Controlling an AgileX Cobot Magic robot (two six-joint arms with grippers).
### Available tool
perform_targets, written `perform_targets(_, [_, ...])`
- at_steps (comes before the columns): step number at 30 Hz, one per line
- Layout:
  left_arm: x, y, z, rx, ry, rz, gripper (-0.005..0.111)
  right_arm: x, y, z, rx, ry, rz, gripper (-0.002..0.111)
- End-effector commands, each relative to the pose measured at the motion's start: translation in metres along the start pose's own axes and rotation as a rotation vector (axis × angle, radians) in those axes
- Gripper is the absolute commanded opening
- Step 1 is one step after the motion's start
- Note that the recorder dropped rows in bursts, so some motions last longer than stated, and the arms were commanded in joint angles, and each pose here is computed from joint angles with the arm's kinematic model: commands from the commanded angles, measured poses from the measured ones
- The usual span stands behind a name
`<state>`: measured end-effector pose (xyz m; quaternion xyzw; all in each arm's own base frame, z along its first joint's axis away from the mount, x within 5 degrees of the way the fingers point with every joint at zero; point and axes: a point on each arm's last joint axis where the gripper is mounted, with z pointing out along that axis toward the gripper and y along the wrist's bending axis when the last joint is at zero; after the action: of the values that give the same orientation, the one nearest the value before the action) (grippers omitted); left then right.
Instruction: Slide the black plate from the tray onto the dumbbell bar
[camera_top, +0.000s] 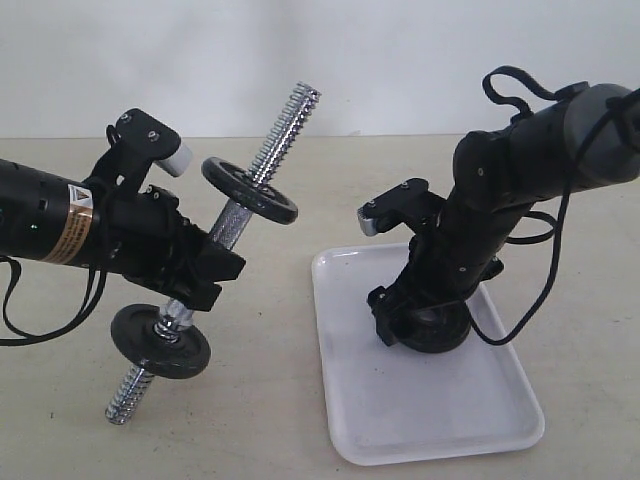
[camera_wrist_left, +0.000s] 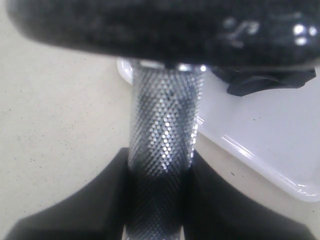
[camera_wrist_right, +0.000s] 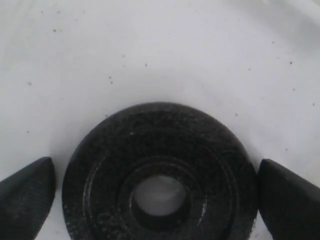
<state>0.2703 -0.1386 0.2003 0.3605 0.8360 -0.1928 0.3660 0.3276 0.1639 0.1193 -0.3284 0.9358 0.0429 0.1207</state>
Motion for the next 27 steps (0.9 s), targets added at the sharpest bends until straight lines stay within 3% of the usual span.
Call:
perform_targets(1, [-0.0247, -0.0045, -0.0186, 0.009, -0.107, 0.005, 0.004, 0.0141, 0.0018, 0.0180, -0.017, 0.110, -0.032, 0.105])
perform_targets(19, [-0.0247, -0.0045, -0.0186, 0.009, -0.107, 0.005, 0.004, 0.0162, 0.0021, 0.0178, -0.022, 0.133, -0.039, 0.105])
perform_targets(27, [-0.0247, -0.0045, -0.0186, 0.009, -0.107, 0.005, 0.004, 0.0171, 0.0031, 0.0190, -0.028, 0.143, 0.044, 0.105])
